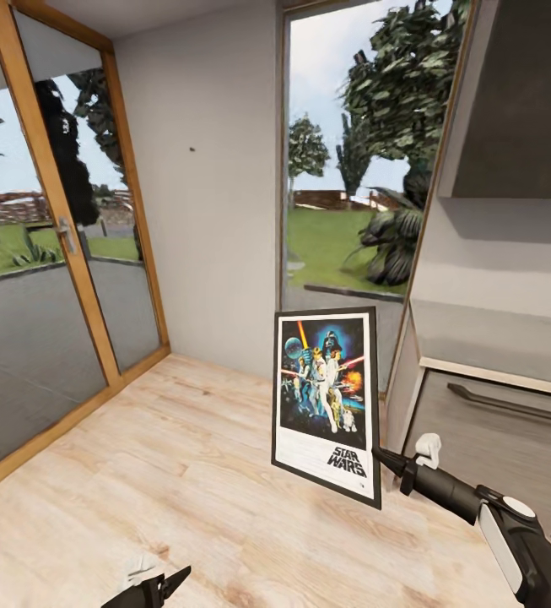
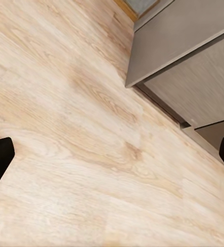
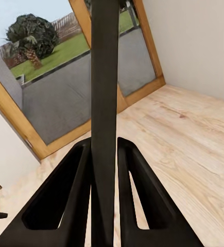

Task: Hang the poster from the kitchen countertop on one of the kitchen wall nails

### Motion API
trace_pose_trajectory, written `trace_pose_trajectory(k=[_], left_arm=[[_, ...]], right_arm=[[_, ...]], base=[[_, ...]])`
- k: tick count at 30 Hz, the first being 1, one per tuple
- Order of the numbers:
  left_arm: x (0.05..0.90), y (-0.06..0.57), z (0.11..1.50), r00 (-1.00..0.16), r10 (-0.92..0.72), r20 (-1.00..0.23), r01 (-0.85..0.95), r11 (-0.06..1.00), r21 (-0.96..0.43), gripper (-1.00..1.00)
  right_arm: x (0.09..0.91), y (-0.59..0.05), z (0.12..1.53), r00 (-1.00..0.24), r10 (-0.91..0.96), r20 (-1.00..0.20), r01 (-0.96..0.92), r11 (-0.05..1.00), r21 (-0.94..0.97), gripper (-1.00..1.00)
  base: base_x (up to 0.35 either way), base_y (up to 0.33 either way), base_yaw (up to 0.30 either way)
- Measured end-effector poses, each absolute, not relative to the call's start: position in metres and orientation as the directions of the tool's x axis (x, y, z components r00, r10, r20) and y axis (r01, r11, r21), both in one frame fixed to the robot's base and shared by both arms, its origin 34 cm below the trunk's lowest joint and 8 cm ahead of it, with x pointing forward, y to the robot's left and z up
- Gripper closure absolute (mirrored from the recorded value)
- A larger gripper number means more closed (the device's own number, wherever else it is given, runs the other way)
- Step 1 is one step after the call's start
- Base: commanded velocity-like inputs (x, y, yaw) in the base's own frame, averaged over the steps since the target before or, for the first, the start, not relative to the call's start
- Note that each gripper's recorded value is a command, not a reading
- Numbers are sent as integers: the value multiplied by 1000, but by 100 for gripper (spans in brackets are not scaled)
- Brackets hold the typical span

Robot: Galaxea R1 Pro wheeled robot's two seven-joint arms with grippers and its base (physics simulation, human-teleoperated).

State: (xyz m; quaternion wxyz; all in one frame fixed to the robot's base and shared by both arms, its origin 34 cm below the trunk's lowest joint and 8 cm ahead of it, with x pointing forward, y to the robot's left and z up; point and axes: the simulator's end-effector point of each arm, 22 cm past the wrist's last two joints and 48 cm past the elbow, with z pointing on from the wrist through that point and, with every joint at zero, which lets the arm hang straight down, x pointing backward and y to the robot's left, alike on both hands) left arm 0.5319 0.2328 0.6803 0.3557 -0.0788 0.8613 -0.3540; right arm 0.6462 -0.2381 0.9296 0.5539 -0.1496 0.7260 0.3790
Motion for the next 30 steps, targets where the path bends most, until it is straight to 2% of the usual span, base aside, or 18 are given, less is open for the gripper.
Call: trace_pose_trajectory(k=[30], left_arm=[[527,233,718,-735,-388,-556,115,737,-666,-100]], right_arm=[[641,-241,965,-349,207,-914,-627,674,391,100]], base=[[0,0,0]])
